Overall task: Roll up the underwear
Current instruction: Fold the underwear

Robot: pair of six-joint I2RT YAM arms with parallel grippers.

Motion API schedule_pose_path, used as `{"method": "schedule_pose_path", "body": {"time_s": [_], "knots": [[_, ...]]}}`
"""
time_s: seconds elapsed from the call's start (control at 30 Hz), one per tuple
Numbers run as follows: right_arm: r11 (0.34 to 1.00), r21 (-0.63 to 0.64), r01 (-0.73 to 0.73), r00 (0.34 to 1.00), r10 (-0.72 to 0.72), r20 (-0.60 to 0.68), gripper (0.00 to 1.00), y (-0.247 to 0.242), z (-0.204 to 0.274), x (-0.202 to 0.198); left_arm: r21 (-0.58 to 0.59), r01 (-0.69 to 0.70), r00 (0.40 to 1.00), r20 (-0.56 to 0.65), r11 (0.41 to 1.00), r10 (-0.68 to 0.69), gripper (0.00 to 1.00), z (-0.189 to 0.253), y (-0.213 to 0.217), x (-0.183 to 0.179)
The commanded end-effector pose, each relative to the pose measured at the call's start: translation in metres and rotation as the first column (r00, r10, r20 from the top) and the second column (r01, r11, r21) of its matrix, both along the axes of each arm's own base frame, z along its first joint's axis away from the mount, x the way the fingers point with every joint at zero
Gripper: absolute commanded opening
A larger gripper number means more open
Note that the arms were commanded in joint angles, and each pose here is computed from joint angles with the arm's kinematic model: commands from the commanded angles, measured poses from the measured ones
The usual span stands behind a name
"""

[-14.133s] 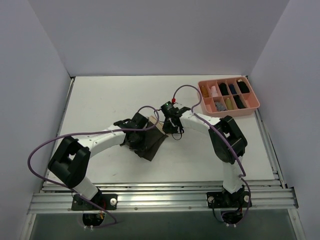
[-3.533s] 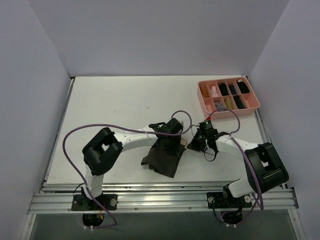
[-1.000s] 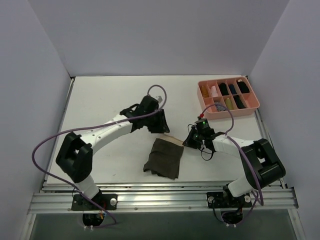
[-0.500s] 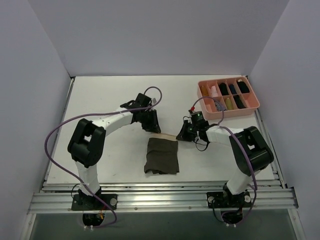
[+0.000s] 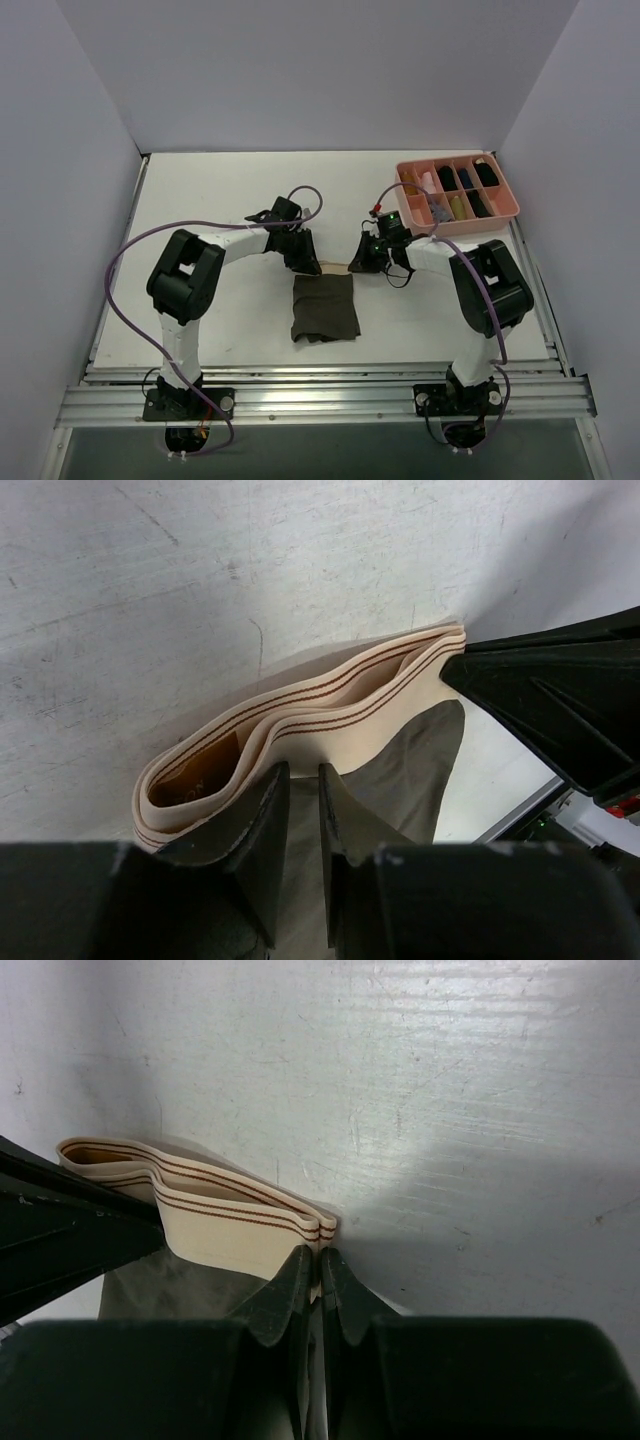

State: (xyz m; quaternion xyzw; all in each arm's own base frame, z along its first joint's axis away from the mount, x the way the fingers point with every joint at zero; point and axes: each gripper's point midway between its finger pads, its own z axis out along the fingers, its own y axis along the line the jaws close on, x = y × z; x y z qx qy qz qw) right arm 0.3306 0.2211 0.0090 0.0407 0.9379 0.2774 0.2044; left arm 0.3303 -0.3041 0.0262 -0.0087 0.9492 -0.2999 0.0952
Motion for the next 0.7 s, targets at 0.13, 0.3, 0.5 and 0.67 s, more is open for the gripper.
{"method": "schedule_pose_path", "body": {"time_s": [0.13, 0.3, 0.5, 0.67], "knots": [[0.994, -0.098, -0.037, 0.997, 0.030, -0.073, 0.22, -0.015, -0.006, -0.008, 0.031, -0.038, 0.987, 0.157, 0.999, 0.033, 0.29, 0.042, 0.005, 0.028], [0.995, -0.095, -0.020, 0.998, 0.014, -0.066, 0.28, -0.018, 0.020, -0.014, 0.016, -0.024, 0.982, 0.187, 1.000, 0.021, 0.30, 0.058, -0.002, 0.030], [0.997, -0.074, -0.037, 0.998, 0.033, -0.062, 0.26, -0.016, 0.041, -0.046, 0.038, -0.038, 0.986, 0.164, 0.999, 0.031, 0.30, 0.049, 0.007, 0.019], [0.993, -0.107, -0.047, 0.998, 0.041, -0.053, 0.26, -0.010, 0.051, -0.067, 0.099, -0.115, 0.974, 0.207, 0.988, 0.092, 0.34, 0.084, 0.033, 0.013]]}}
